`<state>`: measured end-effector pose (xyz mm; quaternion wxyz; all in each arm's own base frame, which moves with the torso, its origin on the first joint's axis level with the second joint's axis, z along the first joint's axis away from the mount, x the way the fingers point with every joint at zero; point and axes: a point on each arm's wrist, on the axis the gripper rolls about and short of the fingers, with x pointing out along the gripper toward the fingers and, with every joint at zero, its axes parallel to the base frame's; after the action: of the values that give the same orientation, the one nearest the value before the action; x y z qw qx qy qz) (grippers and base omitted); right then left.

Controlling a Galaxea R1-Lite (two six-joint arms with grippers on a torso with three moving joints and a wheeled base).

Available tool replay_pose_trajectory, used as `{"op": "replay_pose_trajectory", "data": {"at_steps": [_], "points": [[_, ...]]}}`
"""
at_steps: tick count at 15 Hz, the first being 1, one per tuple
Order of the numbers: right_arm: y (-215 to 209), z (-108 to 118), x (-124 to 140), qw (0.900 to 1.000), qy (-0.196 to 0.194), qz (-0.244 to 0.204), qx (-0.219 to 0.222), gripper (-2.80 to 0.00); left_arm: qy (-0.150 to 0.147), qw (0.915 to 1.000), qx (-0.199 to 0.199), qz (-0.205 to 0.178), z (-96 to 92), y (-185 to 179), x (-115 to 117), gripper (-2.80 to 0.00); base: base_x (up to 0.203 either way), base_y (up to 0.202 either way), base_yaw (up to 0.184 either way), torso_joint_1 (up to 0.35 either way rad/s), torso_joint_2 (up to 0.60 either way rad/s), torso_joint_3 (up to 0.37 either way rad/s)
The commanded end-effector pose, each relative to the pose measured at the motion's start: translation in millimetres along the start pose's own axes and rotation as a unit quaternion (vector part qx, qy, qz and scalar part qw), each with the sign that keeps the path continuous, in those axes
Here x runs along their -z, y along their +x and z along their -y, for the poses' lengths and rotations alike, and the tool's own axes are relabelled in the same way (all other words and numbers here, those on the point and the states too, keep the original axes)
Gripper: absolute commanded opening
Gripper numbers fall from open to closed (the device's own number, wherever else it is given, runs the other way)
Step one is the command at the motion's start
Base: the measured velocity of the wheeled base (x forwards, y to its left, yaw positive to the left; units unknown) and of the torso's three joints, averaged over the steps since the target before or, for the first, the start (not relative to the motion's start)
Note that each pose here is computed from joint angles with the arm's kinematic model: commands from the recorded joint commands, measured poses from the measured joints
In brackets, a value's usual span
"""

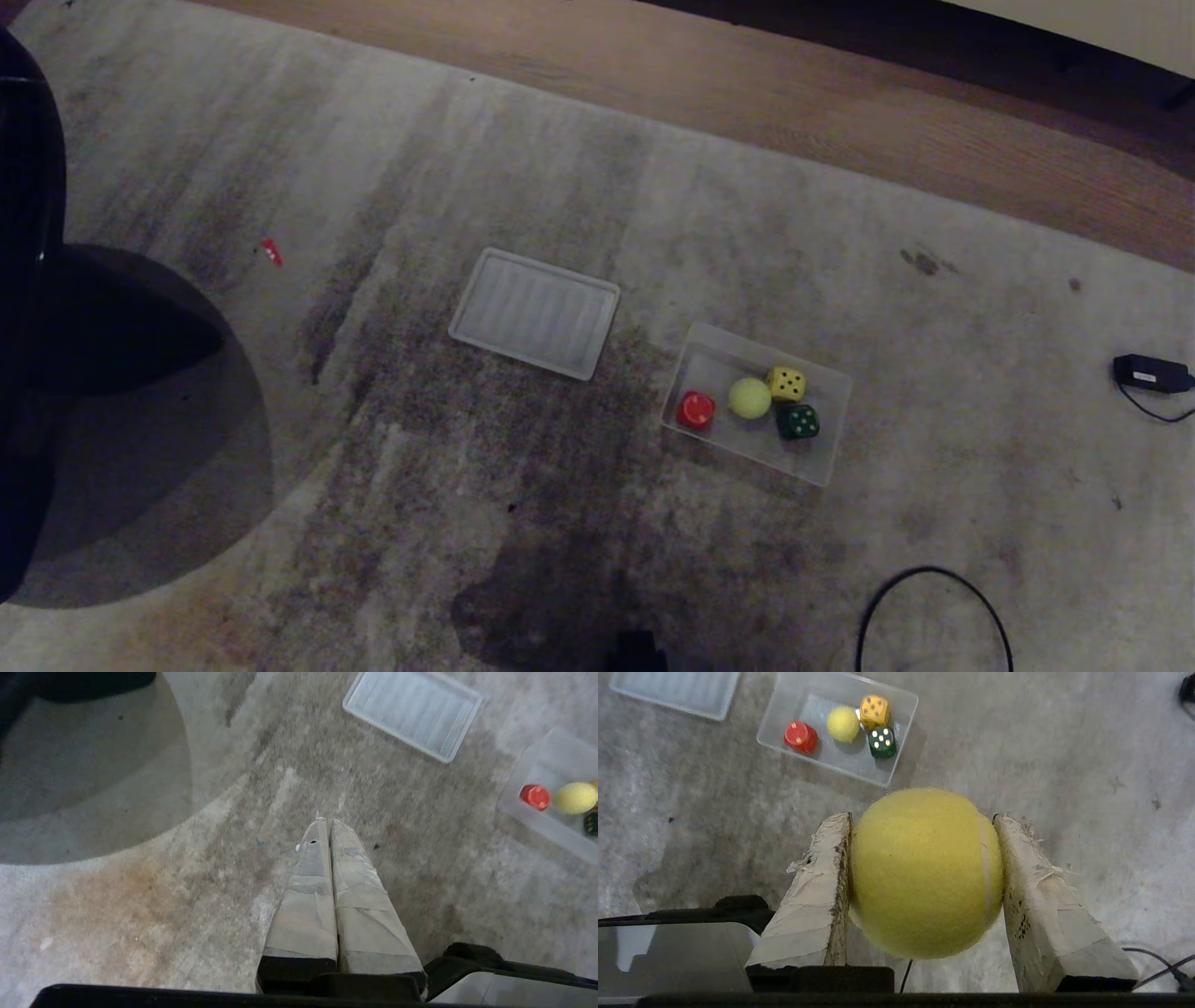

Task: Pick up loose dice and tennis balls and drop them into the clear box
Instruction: Put the ball in the box

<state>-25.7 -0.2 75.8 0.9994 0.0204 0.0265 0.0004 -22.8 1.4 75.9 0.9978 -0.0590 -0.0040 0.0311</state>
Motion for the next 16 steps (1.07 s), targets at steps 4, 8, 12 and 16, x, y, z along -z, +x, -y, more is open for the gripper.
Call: {"op": "replay_pose_trajectory", "data": {"at_steps": [4, 8, 12, 16], "points": [[0.2, 0.0, 0.2, 1.0, 0.0, -0.001, -0.001, -2.8, -0.001, 1.0, -0.001, -0.001, -0.1, 0.2, 0.4, -2.8, 0.0, 0.0, 0.0, 0.001, 0.0, -0.199], [0.3, 0.0, 0.5, 1.0, 0.0, -0.002, 0.0, -2.8, -0.003, 1.0, -0.002, -0.001, -0.1, 0.2, 0.3, -2.8, 0.0, 0.0, 0.0, 0.003, 0.0, -0.198], [0.1, 0.0, 0.1, 1.0, 0.0, -0.001, -0.001, -2.8, -0.002, 1.0, -0.001, -0.001, -0.1, 0.2, 0.4, -2.8, 0.0, 0.0, 0.0, 0.003, 0.0, -0.2], [0.2, 0.0, 0.3, 1.0, 0.0, -0.001, -0.001, -2.8, -0.002, 1.0, -0.001, -0.001, -0.1, 0.2, 0.4, -2.8, 0.0, 0.0, 0.0, 0.004, 0.0, -0.197]]}}
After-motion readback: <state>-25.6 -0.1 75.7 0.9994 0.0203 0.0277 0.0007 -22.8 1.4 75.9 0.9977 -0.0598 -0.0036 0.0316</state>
